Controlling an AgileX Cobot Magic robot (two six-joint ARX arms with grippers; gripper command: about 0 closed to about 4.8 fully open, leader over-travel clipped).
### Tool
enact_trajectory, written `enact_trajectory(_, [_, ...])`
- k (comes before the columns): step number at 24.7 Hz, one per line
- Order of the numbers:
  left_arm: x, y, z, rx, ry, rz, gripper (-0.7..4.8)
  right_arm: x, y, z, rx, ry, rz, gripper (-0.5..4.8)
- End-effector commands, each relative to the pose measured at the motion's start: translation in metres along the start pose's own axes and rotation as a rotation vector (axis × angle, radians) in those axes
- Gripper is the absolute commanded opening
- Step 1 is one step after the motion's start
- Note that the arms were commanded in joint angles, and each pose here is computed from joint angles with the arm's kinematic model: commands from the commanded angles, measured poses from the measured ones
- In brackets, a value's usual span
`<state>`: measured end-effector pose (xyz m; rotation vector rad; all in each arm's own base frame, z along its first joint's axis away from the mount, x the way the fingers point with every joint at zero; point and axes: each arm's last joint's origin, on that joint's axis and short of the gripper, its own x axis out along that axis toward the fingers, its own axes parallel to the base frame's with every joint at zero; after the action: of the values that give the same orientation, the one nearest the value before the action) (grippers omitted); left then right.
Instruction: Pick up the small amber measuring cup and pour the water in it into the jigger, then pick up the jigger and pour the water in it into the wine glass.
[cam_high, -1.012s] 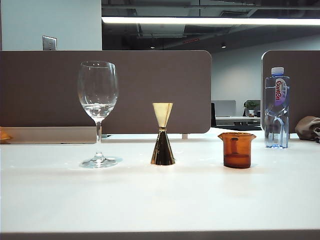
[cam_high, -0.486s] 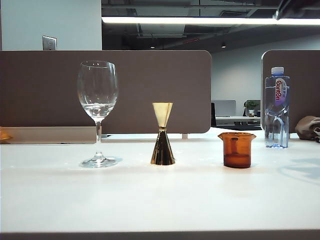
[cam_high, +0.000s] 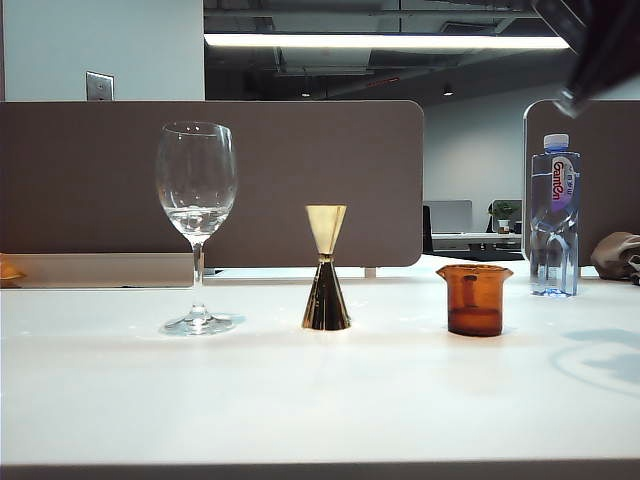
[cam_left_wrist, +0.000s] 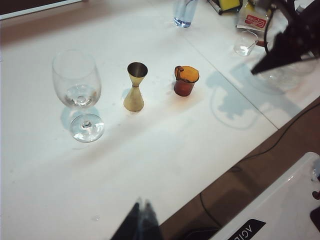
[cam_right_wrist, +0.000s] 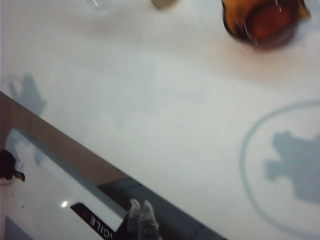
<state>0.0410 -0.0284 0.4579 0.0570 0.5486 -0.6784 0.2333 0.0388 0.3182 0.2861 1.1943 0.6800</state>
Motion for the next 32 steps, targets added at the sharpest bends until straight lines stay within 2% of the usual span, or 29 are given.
enact_trajectory(1, [0.000,0.000,0.002,0.009,-0.019,0.000,-0.02,0.006,-0.002,-0.022,-0.022,-0.004,-0.035,0.01])
enact_trajectory(3, [0.000,0.000,0.002,0.009,-0.019,-0.001,-0.02,0.010,-0.006,-0.044,-0.055,-0.049,-0.097,0.05])
enact_trajectory(5, [0.000,0.000,0.002,0.009,-0.019,0.000,-0.02,0.011,-0.007,-0.064,-0.136,-0.178,-0.164,1.00])
enact_trajectory(8, [0.000,0.000,0.002,0.009,-0.019,-0.001,-0.02,0.008,-0.007,-0.074,-0.207,-0.310,-0.250,1.07])
enact_trajectory(10, [0.000,0.000,0.002,0.009,-0.019,0.000,-0.02,0.007,-0.008,-0.066,-0.241,-0.391,-0.303,1.07])
enact_trajectory(13, [0.000,0.000,0.002,0.009,-0.019,0.000,-0.02,0.011,-0.013,-0.054,-0.254,-0.431,-0.331,1.10])
enact_trajectory(20, [0.000,0.000,0.002,0.009,-0.019,-0.001,-0.02,0.033,-0.032,-0.033,-0.238,-0.469,-0.360,1.25])
enact_trajectory(24, [0.000,0.000,0.002,0.009,-0.019,0.000,-0.02,0.047,-0.042,-0.036,-0.214,-0.595,-0.360,1.35])
enact_trajectory(26, [0.000,0.000,0.002,0.009,-0.019,-0.001,-0.02,0.058,-0.050,-0.044,-0.222,-0.707,-0.340,1.54])
enact_trajectory(29, [0.000,0.000,0.002,0.009,-0.019,0.000,-0.02,0.080,-0.052,-0.060,-0.302,-0.824,-0.326,1.59])
enact_trajectory(32, [0.000,0.000,0.002,0.009,-0.019,-0.001,-0.02,0.102,-0.055,-0.072,-0.345,-0.885,-0.323,1.61])
